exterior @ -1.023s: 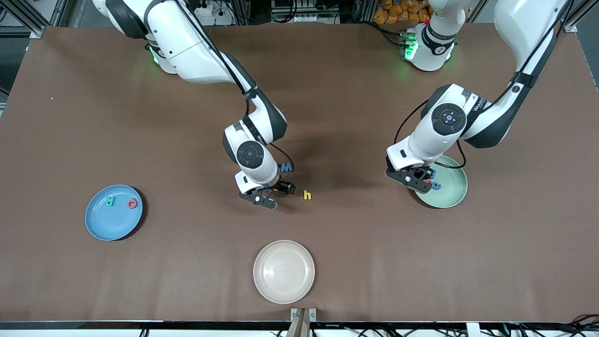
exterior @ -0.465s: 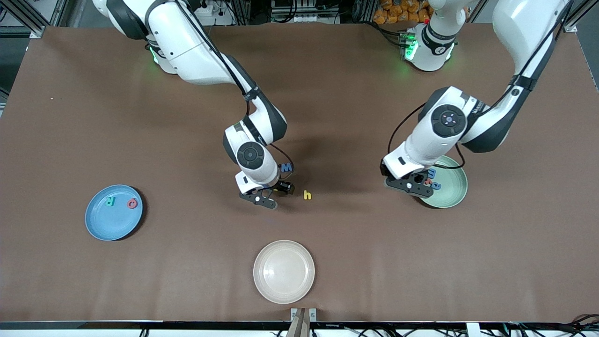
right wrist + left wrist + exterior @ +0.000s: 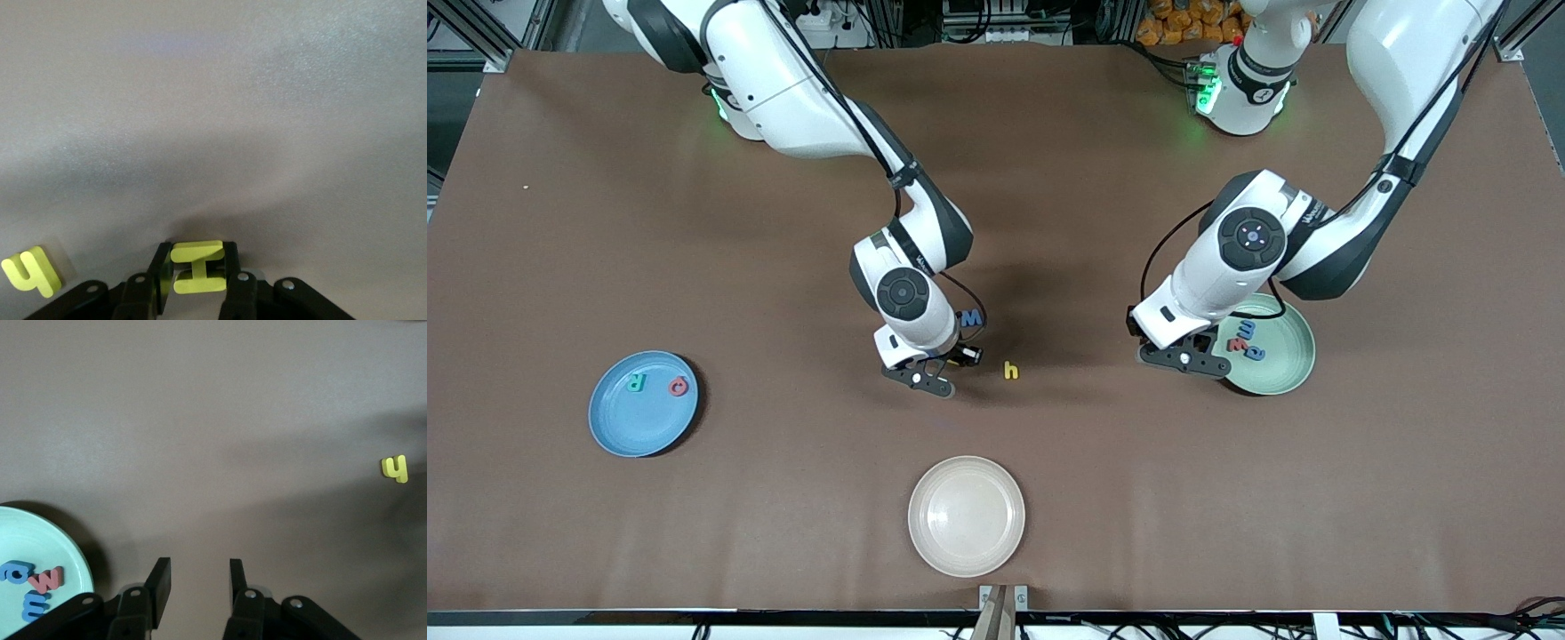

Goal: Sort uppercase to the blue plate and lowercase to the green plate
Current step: 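Carry the H to the blue plate while the left gripper moves away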

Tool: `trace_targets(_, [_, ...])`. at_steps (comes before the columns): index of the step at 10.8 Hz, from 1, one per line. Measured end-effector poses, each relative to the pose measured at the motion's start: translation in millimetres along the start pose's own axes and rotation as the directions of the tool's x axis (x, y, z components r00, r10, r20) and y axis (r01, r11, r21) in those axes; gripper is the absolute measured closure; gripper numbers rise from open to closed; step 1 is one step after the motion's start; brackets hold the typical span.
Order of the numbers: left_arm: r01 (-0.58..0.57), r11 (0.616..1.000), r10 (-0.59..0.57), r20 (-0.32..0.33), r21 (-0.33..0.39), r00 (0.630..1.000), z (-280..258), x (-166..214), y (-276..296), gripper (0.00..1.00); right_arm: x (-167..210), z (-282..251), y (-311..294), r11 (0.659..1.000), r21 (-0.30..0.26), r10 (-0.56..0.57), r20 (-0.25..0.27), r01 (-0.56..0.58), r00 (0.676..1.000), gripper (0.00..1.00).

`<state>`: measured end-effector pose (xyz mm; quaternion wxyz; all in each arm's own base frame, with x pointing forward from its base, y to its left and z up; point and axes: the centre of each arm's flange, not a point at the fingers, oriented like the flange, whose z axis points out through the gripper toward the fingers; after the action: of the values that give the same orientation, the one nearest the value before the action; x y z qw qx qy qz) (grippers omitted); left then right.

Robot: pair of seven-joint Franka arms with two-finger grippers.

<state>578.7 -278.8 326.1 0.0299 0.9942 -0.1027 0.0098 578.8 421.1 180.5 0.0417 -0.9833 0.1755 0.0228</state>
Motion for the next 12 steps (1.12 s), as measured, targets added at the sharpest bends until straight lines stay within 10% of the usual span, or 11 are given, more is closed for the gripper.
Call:
trace_targets(7, [-0.037, 0.999, 0.037, -0.021, 0.023, 0.999, 3.6, 18.4, 40.4, 0.43, 108.7, -72.7, 108.2, 0.981, -0.071, -0.169, 0.14, 0.18, 0.976, 0.64])
trace_targets(12, [-0.012, 0.999, 0.012, -0.017, 0.037, 1.0, 23.1, 28.7, 61.3, 0.37, 213.4, -98.7, 271.1, 0.896, -0.076, -0.417, 0.197, 0.438, 0.887, 0.64])
